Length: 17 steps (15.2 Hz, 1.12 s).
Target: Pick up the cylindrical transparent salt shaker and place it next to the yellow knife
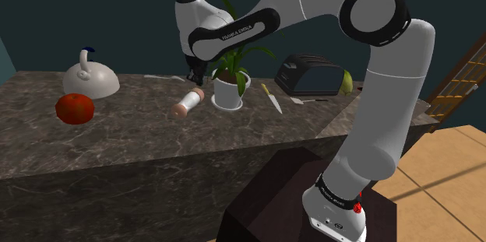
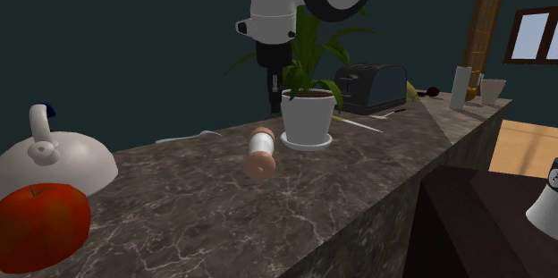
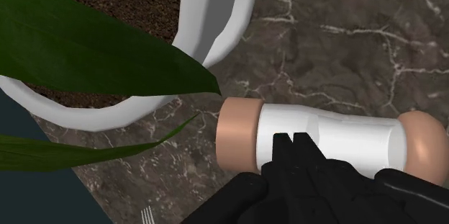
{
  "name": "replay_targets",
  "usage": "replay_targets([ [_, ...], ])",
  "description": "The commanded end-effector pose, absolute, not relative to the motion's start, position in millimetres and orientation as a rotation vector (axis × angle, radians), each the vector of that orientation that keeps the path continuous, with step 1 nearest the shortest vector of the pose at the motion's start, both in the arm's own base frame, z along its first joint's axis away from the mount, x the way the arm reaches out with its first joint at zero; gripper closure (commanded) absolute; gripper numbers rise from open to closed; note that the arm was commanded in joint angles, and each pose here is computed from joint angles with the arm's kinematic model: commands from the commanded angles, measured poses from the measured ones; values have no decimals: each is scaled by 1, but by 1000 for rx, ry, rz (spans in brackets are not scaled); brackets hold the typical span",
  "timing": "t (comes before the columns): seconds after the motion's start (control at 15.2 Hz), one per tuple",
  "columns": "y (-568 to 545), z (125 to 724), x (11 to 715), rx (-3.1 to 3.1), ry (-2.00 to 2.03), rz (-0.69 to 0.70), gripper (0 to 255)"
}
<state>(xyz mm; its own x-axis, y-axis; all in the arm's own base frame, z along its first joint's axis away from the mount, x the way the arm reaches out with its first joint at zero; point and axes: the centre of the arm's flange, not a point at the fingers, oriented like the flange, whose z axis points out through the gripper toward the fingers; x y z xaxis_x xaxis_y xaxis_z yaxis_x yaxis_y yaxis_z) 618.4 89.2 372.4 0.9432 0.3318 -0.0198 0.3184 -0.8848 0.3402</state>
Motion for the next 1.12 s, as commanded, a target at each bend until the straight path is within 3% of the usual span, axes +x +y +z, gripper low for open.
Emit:
replay_targets([
  [0.0, 89, 372, 618, 2755, 475, 55, 255],
  [0.26, 89, 372, 618, 2755, 475, 55, 255],
  [0.33, 89, 372, 618, 2755, 475, 55, 0],
  [0.73, 105, 312, 672, 2631, -1213, 69, 0],
  [0.79, 103, 306, 678, 2566, -1379, 70, 0],
  [1.06, 98, 286, 677, 2566, -1379, 69, 0],
])
